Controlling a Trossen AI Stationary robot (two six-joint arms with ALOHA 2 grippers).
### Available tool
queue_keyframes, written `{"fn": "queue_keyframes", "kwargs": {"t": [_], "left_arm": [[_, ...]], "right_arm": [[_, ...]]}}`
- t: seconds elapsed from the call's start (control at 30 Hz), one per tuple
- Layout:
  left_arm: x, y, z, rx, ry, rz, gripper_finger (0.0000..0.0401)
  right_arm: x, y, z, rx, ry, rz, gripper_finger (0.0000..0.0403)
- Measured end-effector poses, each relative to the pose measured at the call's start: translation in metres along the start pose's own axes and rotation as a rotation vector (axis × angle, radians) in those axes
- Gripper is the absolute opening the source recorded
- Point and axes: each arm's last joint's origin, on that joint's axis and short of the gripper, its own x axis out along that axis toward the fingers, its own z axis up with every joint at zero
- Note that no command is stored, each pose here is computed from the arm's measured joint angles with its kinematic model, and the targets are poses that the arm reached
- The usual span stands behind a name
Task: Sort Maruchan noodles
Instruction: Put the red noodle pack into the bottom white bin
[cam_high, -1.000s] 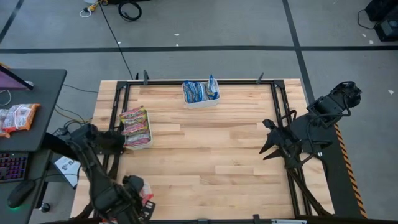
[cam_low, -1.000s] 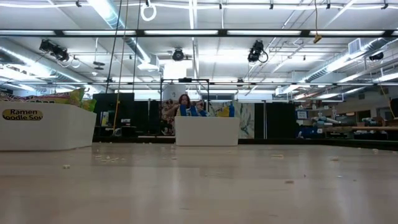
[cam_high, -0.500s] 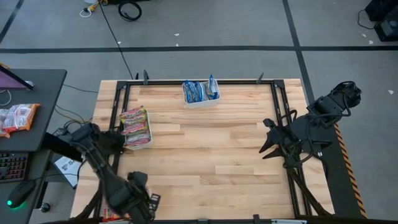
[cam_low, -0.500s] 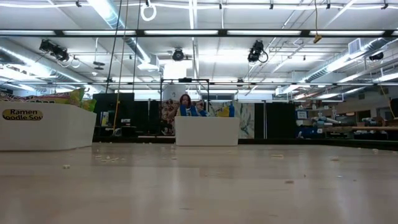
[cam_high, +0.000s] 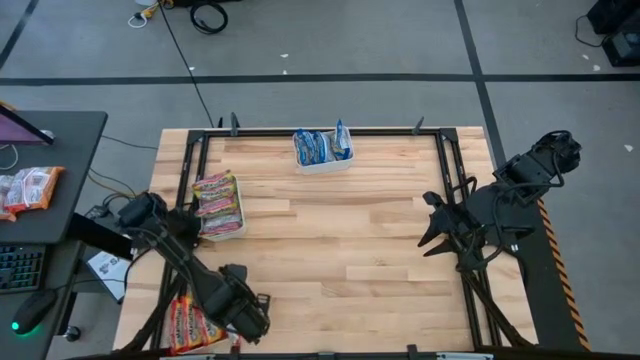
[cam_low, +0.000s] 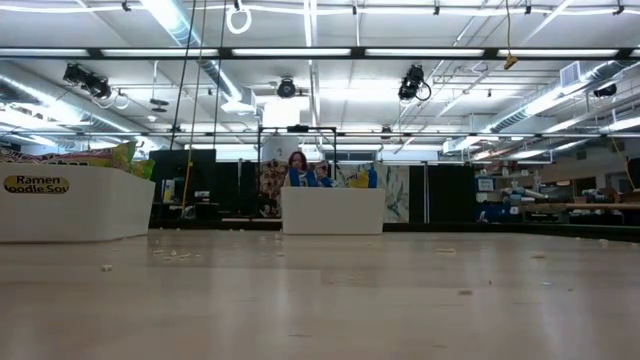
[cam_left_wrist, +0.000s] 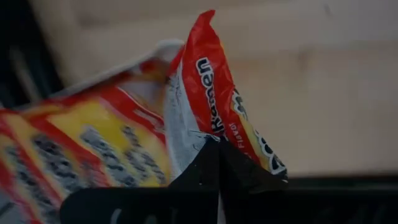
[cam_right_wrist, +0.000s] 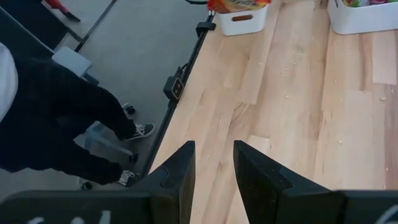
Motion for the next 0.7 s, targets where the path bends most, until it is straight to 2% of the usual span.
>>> {"fn": "queue_keyframes", "kwargs": {"t": [0.13,0.4,0.57,0.7], "left_arm": [[-0.005,0.013,0.003,0.005,-0.036,0.069,0.0],[-0.007,0.042,-0.015,0.049,-0.009,0.223,0.0],[-0.005,0.044,-0.011,0.031,-0.036,0.259,0.0],[0.013,0.04,0.003,-0.018,-0.056,0.299,0.0]], "right_arm": [[0.0,0.0,-0.001,0.01,0.006,-0.001,0.0115],[0.0,0.0,-0.001,0.057,0.006,0.0,0.0115],[0.0,0.0,0.0,0.06,0.003,-0.005,0.0115],[0.0,0.0,0.001,0.066,-0.013,-0.001,0.0115]]}}
